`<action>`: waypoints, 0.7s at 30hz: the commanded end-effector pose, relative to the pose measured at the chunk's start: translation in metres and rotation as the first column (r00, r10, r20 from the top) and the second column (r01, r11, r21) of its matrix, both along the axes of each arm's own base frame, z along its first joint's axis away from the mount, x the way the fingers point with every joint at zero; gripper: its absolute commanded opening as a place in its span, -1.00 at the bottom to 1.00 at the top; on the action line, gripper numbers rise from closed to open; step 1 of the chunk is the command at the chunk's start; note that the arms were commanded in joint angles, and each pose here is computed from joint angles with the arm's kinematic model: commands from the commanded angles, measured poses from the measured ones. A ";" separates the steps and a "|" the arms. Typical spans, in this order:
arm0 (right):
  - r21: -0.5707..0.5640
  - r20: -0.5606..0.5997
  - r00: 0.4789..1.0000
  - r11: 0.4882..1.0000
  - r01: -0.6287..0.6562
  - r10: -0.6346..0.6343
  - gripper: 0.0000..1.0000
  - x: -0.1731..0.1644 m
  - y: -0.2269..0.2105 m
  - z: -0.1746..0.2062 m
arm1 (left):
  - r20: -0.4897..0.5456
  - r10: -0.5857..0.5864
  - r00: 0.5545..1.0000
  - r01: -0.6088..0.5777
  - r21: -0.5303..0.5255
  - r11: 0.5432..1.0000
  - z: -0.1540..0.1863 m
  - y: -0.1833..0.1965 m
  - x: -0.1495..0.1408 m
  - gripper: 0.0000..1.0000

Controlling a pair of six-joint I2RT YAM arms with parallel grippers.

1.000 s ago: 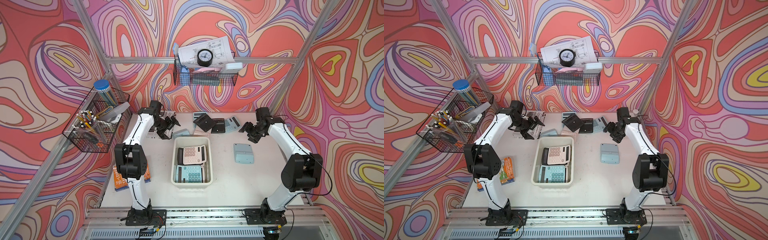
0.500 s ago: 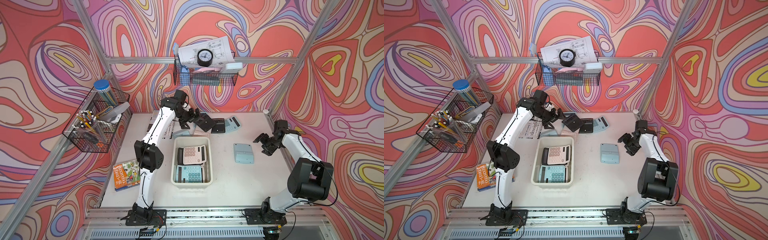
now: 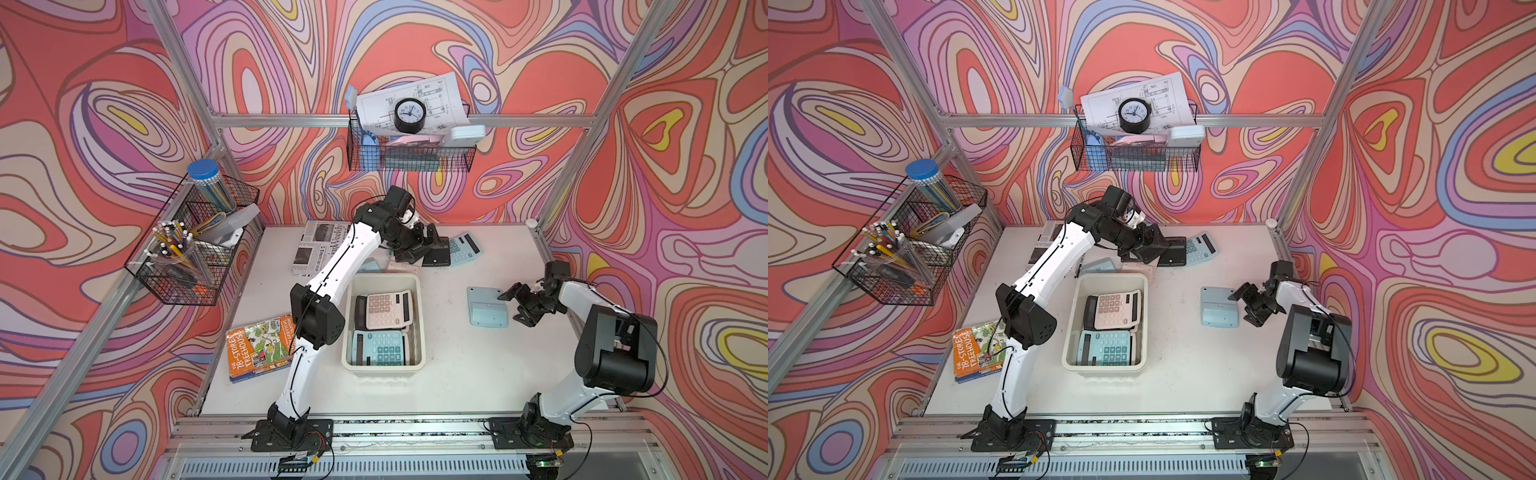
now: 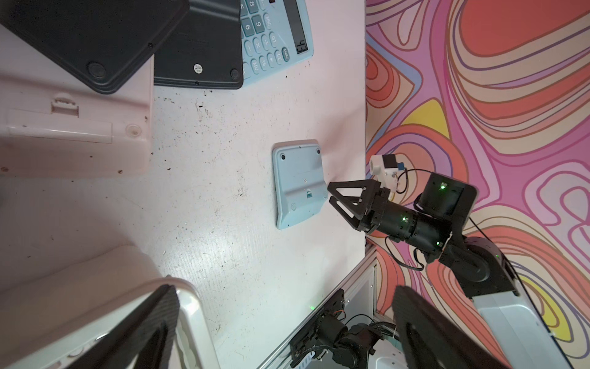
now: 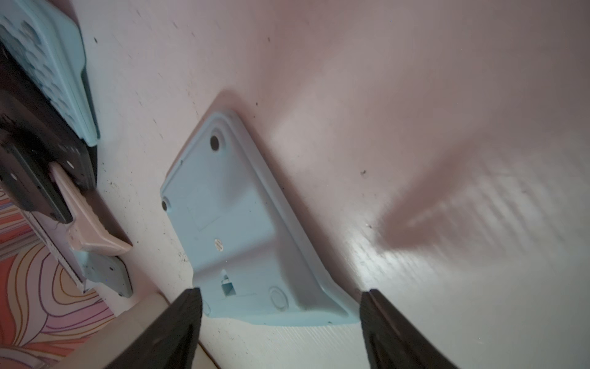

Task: Put the calculator in the storage box
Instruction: Pick up the calculator at the center of the board.

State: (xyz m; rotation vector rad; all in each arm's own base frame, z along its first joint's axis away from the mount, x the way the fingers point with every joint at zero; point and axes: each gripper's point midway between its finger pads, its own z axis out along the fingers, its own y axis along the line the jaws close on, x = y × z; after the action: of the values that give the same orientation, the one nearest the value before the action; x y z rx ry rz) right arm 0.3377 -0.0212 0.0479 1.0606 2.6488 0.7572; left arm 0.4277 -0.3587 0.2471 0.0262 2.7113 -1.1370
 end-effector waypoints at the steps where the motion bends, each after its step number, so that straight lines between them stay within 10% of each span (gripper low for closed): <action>1: 0.078 0.100 0.993 0.995 -0.069 0.061 0.60 0.009 0.014 -0.001 | 0.001 0.032 1.000 -0.032 -0.012 0.999 -0.007 -0.003 0.012 0.97; 21: 0.453 0.152 0.986 0.882 -0.126 0.063 0.34 0.016 0.059 -0.048 | -0.011 0.056 0.998 -0.056 0.050 0.997 -0.003 0.038 0.014 0.97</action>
State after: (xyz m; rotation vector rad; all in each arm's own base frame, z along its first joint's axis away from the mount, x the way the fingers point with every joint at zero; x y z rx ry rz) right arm 0.3676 0.0403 0.0405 0.7686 2.4039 1.5453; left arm 0.4449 -0.3308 0.2334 -0.0682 2.7421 -1.0861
